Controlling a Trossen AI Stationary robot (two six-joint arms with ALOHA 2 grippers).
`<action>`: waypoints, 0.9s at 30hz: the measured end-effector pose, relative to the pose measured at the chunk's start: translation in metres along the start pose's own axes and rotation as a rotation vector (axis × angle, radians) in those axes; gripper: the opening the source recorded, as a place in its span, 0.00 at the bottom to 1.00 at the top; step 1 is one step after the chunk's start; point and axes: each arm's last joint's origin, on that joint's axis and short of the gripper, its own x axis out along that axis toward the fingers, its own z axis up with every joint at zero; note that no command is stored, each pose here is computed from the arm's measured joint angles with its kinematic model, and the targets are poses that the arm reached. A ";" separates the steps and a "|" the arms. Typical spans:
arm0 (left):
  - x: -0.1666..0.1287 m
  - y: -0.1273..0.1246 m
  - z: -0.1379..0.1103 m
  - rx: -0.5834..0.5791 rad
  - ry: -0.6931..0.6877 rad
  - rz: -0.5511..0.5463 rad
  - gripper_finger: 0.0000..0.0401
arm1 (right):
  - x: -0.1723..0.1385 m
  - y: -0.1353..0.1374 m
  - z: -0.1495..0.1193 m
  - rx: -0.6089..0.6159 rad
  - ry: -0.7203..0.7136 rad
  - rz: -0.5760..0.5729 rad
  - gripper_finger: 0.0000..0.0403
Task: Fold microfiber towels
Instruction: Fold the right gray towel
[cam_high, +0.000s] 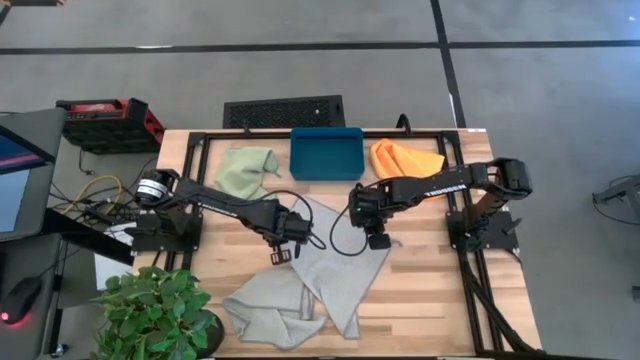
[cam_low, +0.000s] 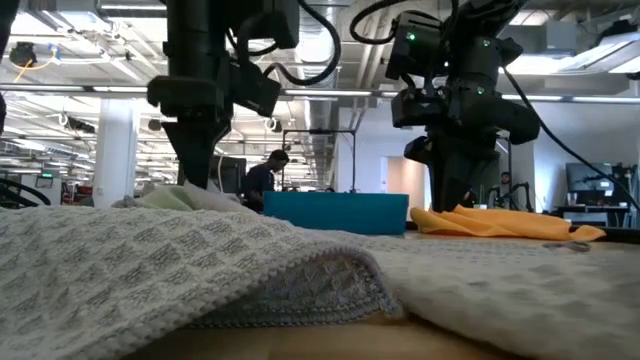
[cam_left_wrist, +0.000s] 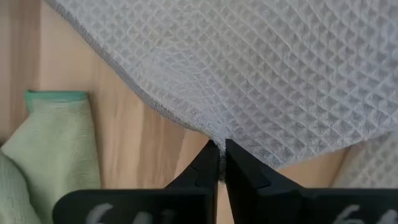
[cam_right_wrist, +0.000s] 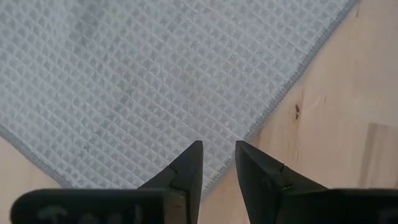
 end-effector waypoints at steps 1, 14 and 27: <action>0.001 0.000 0.000 -0.002 -0.001 0.005 0.02 | 0.000 0.000 0.000 0.000 0.003 -0.001 0.29; 0.001 0.002 0.000 0.001 -0.012 0.037 0.31 | -0.001 0.000 -0.001 0.001 0.012 0.000 0.29; 0.001 0.053 0.036 -0.086 -0.138 -0.005 0.34 | -0.060 0.022 -0.009 -0.008 -0.119 -0.105 0.29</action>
